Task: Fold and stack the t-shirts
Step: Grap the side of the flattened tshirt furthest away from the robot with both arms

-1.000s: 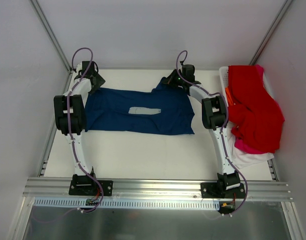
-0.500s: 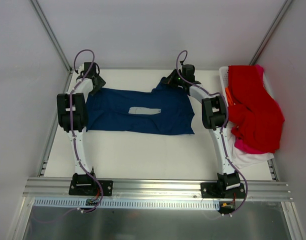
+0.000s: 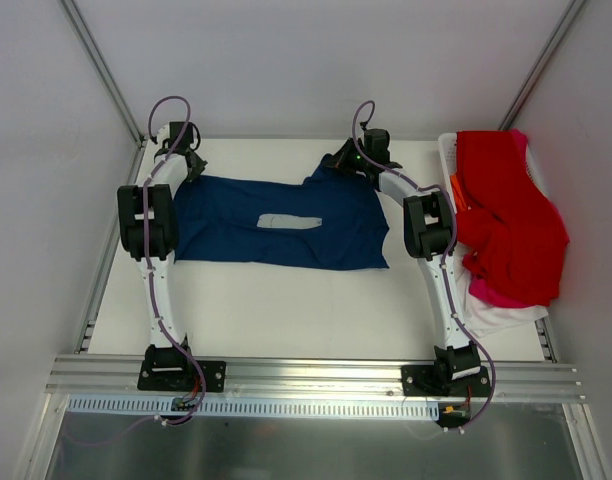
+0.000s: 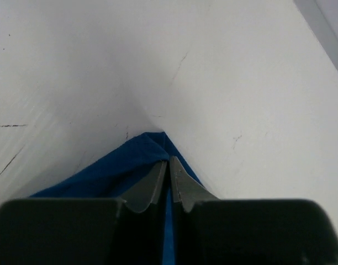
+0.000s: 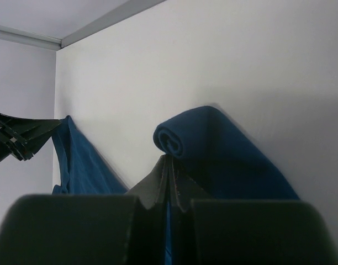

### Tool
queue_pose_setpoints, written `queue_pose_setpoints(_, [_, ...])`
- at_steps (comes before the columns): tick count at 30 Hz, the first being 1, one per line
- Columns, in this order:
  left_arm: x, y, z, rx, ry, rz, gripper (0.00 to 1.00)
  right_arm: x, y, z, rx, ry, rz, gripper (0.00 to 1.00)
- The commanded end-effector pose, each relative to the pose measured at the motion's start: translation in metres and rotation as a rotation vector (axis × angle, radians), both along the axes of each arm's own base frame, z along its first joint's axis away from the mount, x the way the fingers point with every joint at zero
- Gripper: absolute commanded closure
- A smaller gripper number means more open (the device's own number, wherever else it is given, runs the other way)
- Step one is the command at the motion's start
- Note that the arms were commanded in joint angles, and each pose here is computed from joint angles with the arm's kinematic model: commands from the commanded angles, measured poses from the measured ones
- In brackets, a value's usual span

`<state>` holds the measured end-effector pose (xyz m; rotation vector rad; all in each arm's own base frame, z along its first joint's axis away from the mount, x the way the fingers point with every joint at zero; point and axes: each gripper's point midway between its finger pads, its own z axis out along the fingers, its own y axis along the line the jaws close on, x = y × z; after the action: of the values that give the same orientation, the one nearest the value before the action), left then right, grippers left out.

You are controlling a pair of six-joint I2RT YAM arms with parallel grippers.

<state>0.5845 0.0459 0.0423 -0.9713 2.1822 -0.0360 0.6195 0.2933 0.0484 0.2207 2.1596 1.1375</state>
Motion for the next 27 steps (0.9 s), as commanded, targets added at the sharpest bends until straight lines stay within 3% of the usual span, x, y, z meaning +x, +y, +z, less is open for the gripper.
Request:
queue_pose_setpoints(1, [0.012,-0.001,0.01,0.023,-0.029,-0.001,0.97,0.009,0.003,0.018,0.031,-0.06,0.012,1.0])
queue_pose_setpoints(12, [0.006,0.005,0.04,0.067,-0.046,-0.05,1.0,0.008,0.002,0.027,0.026,-0.073,0.006,1.0])
queue_pose_setpoints(17, [-0.003,0.006,0.052,0.077,-0.048,-0.078,1.0,-0.028,-0.009,0.029,-0.007,-0.031,0.007,1.0])
queue_pose_setpoints(19, [-0.009,0.004,0.055,0.06,-0.05,-0.076,1.0,-0.038,-0.012,0.064,-0.02,-0.085,0.0,1.0])
queue_pose_setpoints(27, [-0.034,-0.001,0.081,0.004,-0.079,-0.088,1.0,-0.103,-0.022,0.113,-0.136,-0.115,0.015,1.0])
